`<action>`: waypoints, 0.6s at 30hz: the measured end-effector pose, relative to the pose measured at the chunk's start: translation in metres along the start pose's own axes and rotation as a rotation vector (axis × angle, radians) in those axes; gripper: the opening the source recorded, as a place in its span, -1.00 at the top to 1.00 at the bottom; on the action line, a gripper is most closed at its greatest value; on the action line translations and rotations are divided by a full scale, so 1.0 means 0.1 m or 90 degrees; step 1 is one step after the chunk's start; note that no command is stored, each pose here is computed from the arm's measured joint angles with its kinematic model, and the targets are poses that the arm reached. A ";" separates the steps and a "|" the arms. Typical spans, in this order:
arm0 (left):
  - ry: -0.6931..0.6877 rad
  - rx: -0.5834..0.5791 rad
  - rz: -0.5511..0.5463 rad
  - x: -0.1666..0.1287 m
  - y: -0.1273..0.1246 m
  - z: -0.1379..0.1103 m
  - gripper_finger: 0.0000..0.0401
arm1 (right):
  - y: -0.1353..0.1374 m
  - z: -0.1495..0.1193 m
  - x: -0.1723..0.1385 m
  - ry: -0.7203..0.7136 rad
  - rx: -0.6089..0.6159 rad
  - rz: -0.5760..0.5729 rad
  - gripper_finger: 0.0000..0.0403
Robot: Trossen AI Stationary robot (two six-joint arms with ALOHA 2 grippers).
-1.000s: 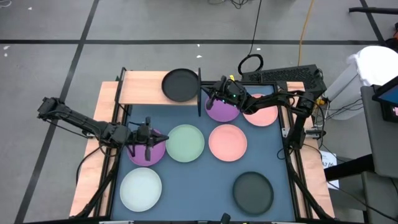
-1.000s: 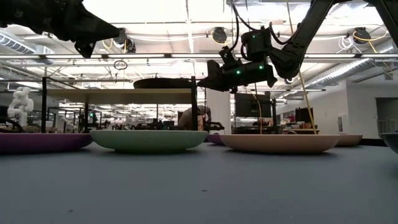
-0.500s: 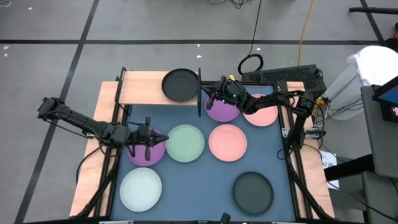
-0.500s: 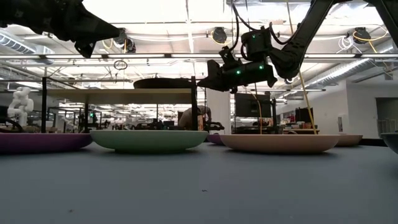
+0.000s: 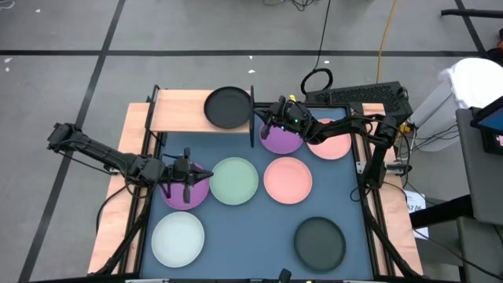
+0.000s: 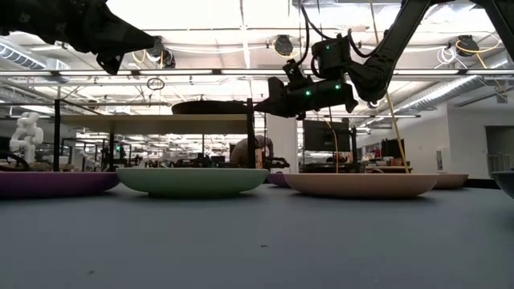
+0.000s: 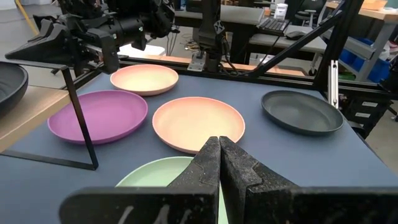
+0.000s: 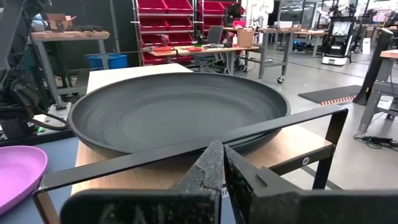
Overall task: Place and stack plates onto a shelf
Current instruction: Put the left black plate on the shelf
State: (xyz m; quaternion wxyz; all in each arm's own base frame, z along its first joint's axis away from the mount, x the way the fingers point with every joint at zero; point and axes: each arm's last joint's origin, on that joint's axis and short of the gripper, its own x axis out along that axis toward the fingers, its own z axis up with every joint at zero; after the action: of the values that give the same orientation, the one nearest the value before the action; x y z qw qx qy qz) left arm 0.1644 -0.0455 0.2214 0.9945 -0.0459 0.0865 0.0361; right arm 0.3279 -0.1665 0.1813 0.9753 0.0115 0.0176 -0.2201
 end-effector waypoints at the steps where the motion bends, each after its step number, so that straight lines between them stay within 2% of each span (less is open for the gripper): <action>1: 0.000 0.000 0.000 0.00 0.00 0.00 0.99 | 0.00 0.00 0.00 0.000 -0.002 0.000 1.00; 5: 0.000 -0.001 0.000 0.00 0.00 0.00 0.99 | 0.00 0.00 0.00 0.000 -0.019 -0.004 1.00; 10: 0.000 -0.008 0.000 0.00 0.00 0.00 0.99 | -0.05 0.01 0.00 -0.008 -0.021 -0.053 1.00; 18: 0.000 -0.014 0.000 0.00 0.00 0.00 0.99 | -0.07 0.01 0.00 -0.007 -0.011 -0.057 1.00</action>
State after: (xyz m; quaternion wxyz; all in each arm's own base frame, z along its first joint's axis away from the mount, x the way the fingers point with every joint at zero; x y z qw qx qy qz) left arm 0.1644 -0.0454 0.2213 0.9939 -0.0567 0.0865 0.0373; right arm 0.3247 -0.1727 0.1824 0.9646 0.0009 0.0143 -0.2633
